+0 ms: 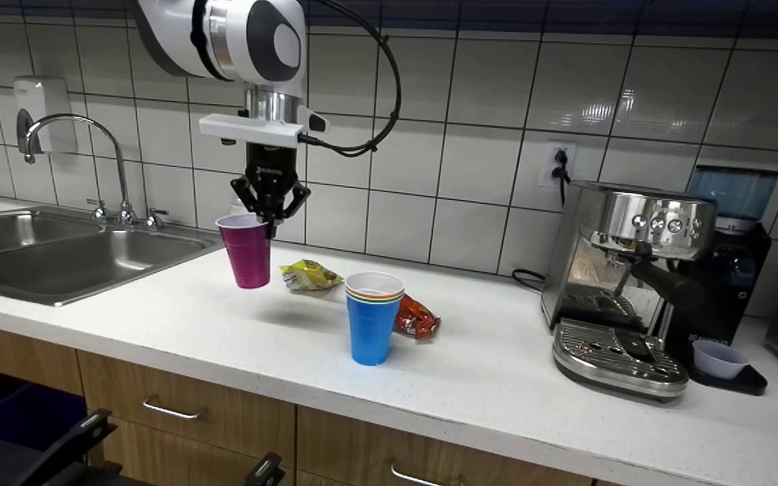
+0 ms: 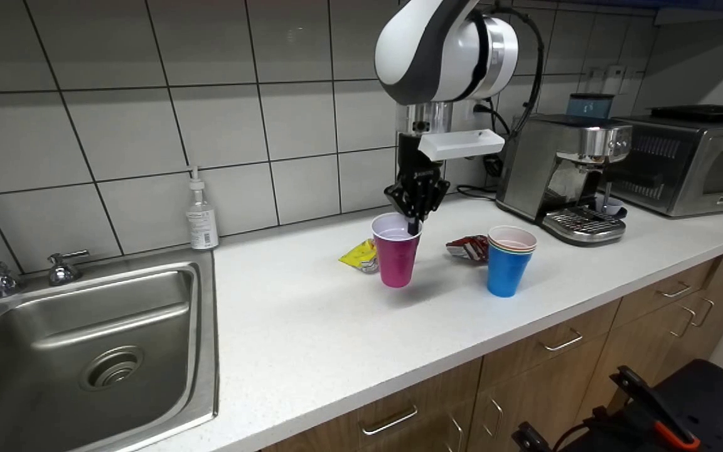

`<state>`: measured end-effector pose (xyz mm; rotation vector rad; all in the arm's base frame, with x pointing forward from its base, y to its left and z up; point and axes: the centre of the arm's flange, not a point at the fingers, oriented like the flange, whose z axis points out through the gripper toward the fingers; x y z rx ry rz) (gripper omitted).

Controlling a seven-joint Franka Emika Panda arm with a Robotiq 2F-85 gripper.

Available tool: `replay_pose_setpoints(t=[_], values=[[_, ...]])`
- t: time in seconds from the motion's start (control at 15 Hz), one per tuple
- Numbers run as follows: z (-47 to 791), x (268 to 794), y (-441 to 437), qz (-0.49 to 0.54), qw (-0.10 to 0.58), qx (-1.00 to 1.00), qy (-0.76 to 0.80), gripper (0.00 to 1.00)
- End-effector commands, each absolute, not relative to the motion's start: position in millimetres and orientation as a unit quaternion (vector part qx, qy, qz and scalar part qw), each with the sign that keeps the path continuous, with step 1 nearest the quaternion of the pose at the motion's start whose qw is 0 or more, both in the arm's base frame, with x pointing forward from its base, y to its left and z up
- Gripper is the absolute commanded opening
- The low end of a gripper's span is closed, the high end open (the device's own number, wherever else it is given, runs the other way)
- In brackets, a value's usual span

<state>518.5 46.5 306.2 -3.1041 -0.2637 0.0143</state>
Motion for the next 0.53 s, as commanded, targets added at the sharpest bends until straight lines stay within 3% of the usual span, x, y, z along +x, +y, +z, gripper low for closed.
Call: replay_pose_setpoints(t=[0.0, 0.47], values=[[334, 501, 28, -0.009, 0.027, -0.995, -0.091, 0.01], [363, 492, -3, -0.033, 0.043, -0.995, -0.084, 0.01]])
